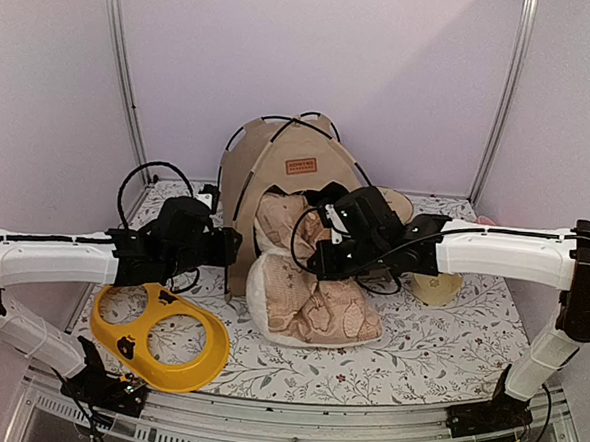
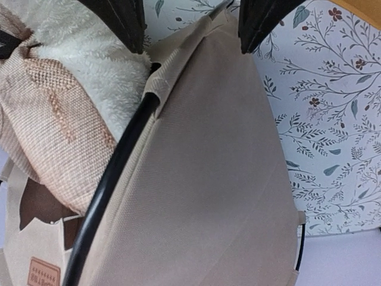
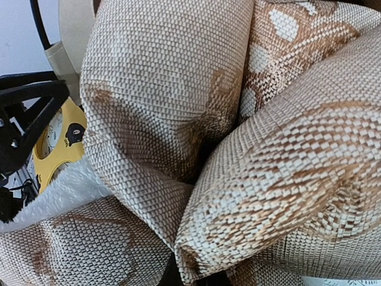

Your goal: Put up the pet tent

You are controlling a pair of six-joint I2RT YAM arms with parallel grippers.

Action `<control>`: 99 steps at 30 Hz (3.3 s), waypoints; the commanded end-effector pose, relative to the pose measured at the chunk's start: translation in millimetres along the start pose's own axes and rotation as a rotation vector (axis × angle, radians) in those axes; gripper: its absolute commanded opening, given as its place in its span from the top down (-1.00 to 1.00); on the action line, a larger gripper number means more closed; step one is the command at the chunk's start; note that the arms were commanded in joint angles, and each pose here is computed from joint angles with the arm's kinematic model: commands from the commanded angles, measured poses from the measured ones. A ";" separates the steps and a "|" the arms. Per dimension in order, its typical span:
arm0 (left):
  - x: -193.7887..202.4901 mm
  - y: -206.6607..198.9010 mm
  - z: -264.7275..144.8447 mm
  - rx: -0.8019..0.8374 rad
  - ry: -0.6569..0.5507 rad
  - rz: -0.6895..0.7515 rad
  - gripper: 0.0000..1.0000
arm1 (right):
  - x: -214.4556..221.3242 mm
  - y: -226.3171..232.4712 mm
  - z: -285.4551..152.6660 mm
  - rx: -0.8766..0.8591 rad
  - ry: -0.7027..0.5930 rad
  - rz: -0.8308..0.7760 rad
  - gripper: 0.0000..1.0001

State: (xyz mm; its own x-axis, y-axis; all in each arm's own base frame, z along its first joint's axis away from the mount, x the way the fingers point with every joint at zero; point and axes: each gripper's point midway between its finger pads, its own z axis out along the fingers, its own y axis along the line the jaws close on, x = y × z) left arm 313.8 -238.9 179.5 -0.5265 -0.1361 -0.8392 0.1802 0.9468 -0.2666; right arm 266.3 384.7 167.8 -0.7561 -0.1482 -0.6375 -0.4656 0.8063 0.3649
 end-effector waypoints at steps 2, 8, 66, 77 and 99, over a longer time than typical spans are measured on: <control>-20.4 -13.9 11.1 0.055 -0.044 0.069 0.13 | -32.6 51.1 1.3 -0.159 -0.047 -0.108 1.00; -18.5 -25.3 11.2 0.118 -0.021 0.118 1.00 | -38.0 66.9 6.0 -0.212 -0.063 -0.191 1.00; 37.6 -140.4 -101.6 1.099 0.193 0.395 1.00 | -181.6 -133.4 0.6 0.023 -0.466 0.405 1.00; 50.7 -159.6 -92.6 1.111 0.202 0.399 1.00 | -182.3 -85.8 1.0 -0.085 -0.550 0.687 0.83; 7.4 -110.8 -40.3 0.700 0.021 0.199 1.00 | -66.4 -64.6 -34.7 0.009 -0.239 0.076 -0.89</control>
State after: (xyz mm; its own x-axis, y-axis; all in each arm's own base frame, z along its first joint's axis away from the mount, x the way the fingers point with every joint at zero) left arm 244.6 -334.8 200.3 -0.4835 0.1164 -0.8676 0.7715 0.5248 -0.3596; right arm 356.7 332.1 235.4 -0.6326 0.2411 -0.7360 -0.3460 0.7622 0.5471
